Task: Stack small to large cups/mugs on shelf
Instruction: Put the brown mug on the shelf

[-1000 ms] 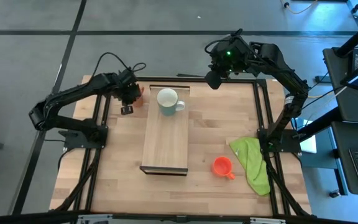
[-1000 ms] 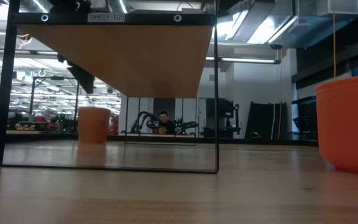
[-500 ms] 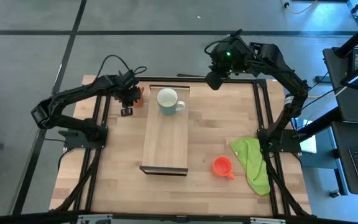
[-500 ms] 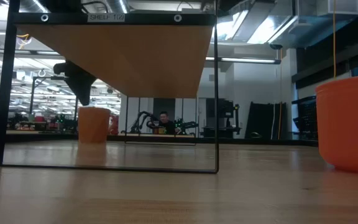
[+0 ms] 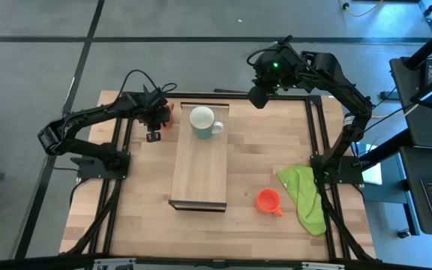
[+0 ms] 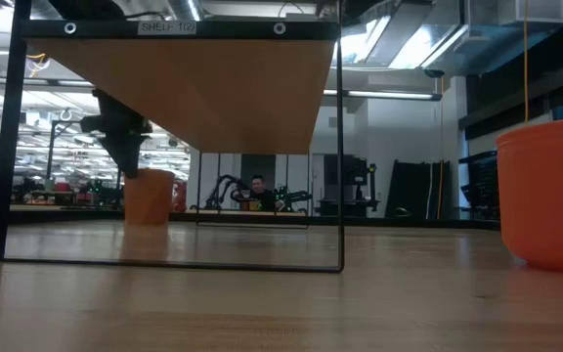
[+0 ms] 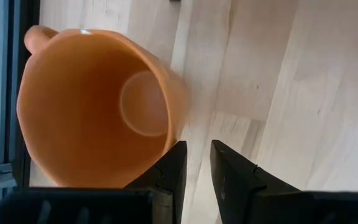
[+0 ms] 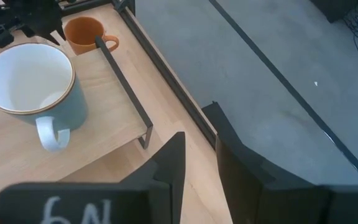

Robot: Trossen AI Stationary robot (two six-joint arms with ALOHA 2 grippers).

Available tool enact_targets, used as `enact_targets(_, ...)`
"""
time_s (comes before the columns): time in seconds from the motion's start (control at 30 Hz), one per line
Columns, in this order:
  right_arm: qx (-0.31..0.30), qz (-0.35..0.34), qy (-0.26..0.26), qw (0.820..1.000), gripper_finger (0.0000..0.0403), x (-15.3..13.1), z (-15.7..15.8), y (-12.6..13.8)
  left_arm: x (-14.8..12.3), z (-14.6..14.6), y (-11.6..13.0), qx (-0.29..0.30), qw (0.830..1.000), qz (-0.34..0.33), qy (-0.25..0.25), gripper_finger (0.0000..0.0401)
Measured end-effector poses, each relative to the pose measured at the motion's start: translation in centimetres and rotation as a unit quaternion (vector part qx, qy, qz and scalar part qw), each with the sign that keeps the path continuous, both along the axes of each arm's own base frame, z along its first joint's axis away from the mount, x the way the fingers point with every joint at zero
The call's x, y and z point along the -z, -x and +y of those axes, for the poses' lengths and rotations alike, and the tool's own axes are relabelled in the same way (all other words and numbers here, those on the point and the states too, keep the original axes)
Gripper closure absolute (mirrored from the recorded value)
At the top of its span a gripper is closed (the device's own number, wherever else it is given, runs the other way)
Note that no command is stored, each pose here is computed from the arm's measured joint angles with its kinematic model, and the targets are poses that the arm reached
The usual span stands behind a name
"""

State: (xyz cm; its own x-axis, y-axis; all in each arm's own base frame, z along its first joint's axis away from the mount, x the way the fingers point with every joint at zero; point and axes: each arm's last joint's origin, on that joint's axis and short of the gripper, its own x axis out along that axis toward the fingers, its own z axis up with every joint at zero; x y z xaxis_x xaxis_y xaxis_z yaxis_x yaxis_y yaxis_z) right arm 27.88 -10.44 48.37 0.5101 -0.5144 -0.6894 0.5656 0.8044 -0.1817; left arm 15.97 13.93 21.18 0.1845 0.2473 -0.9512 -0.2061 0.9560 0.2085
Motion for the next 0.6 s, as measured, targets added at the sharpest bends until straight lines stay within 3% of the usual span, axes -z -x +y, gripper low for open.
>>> enact_targets(0.3,0.003,0.0,0.001,1.0,0.0311,0.0,-0.2,0.1,-4.3,-0.1,-1.1,-0.007,0.997,-0.075,-0.021,0.0335)
enact_targets(0.6,0.004,-0.001,0.001,1.0,0.0311,0.0,-0.3,0.1,-2.9,0.9,-0.5,-0.013,0.999,-0.038,-0.01,0.0335)
